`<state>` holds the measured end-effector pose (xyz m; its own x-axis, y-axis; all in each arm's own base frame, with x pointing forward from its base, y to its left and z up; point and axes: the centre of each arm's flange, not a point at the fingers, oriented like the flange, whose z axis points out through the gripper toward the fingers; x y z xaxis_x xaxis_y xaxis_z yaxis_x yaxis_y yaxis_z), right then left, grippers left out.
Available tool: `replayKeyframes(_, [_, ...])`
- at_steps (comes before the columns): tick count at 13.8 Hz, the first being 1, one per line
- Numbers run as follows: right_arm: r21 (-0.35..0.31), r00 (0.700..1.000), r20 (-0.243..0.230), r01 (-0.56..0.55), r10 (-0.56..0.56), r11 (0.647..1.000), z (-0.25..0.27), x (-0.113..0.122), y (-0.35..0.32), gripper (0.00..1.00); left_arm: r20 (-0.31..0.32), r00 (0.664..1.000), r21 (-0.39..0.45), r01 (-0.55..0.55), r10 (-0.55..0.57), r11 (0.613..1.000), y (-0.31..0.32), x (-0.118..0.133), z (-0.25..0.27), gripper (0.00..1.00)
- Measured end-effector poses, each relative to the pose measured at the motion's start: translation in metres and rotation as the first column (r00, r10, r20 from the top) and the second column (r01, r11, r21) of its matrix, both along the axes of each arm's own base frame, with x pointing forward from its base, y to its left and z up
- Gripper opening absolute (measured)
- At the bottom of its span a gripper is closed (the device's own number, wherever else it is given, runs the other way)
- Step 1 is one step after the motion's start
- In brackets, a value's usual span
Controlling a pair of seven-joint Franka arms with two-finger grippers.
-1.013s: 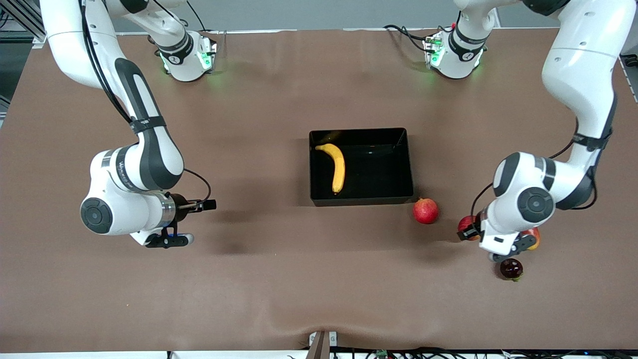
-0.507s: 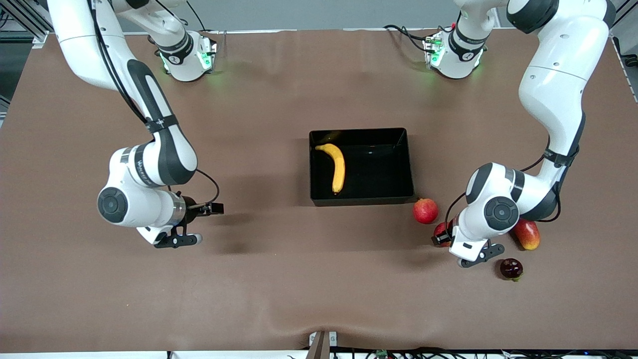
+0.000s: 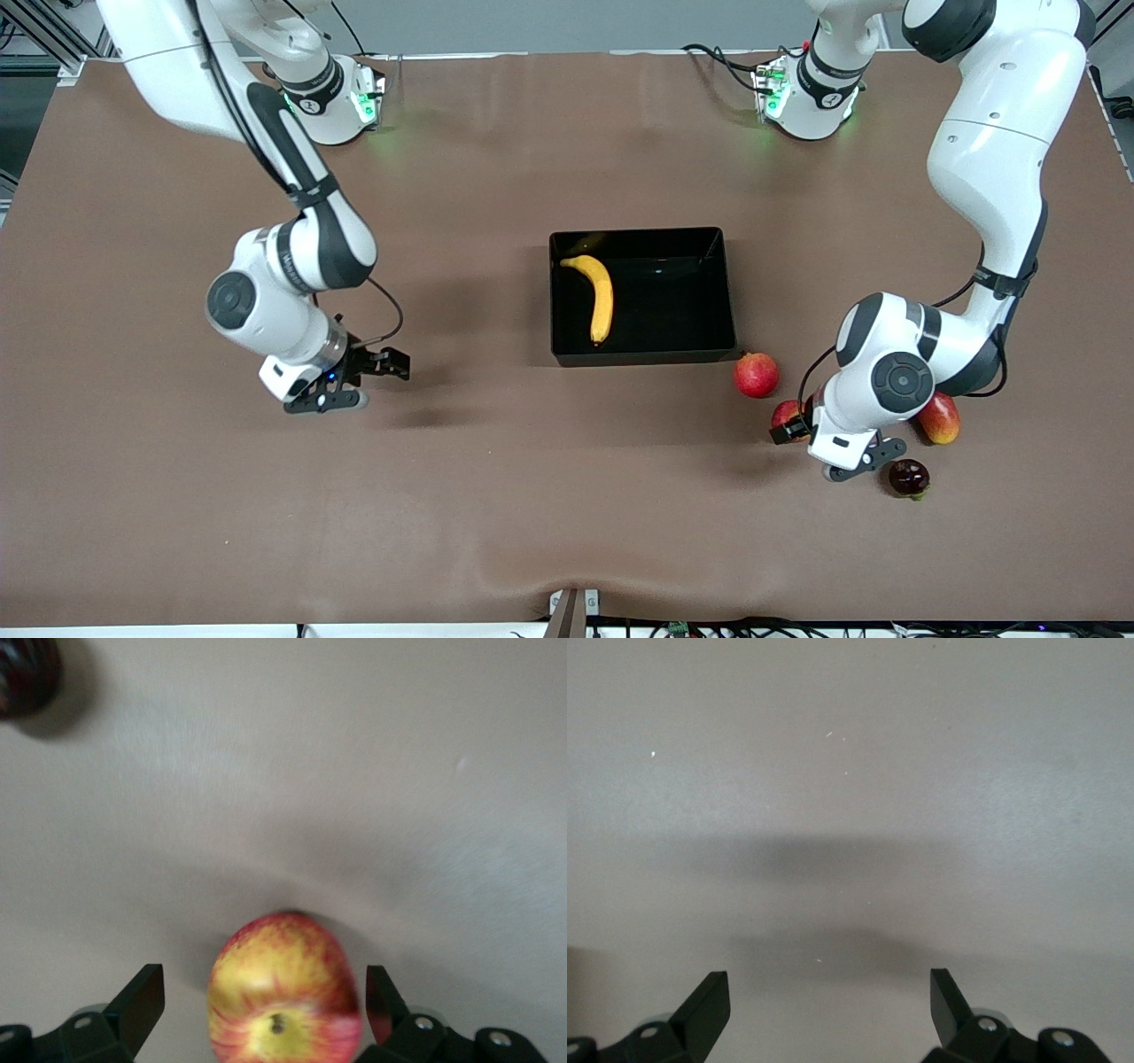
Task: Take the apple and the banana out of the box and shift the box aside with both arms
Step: 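Release the apple and move the left gripper to the banana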
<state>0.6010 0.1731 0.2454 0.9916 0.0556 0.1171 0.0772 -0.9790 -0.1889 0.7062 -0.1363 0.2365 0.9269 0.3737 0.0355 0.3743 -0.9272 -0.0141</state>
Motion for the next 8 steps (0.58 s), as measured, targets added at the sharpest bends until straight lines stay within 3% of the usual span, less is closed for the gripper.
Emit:
replayKeyframes(3, [-0.003,0.998,0.068,0.005,-0.005,1.000,-0.018,-0.021,0.003,1.00,0.031,0.999,0.006,0.026,-0.026,1.000,-0.020,-0.002,0.058,1.00])
replayKeyframes(8, [-0.001,0.997,0.076,0.004,-0.004,1.000,-0.017,-0.023,0.005,1.00,0.016,0.993,-0.007,0.118,-0.118,0.993,-0.141,-0.056,0.125,1.00])
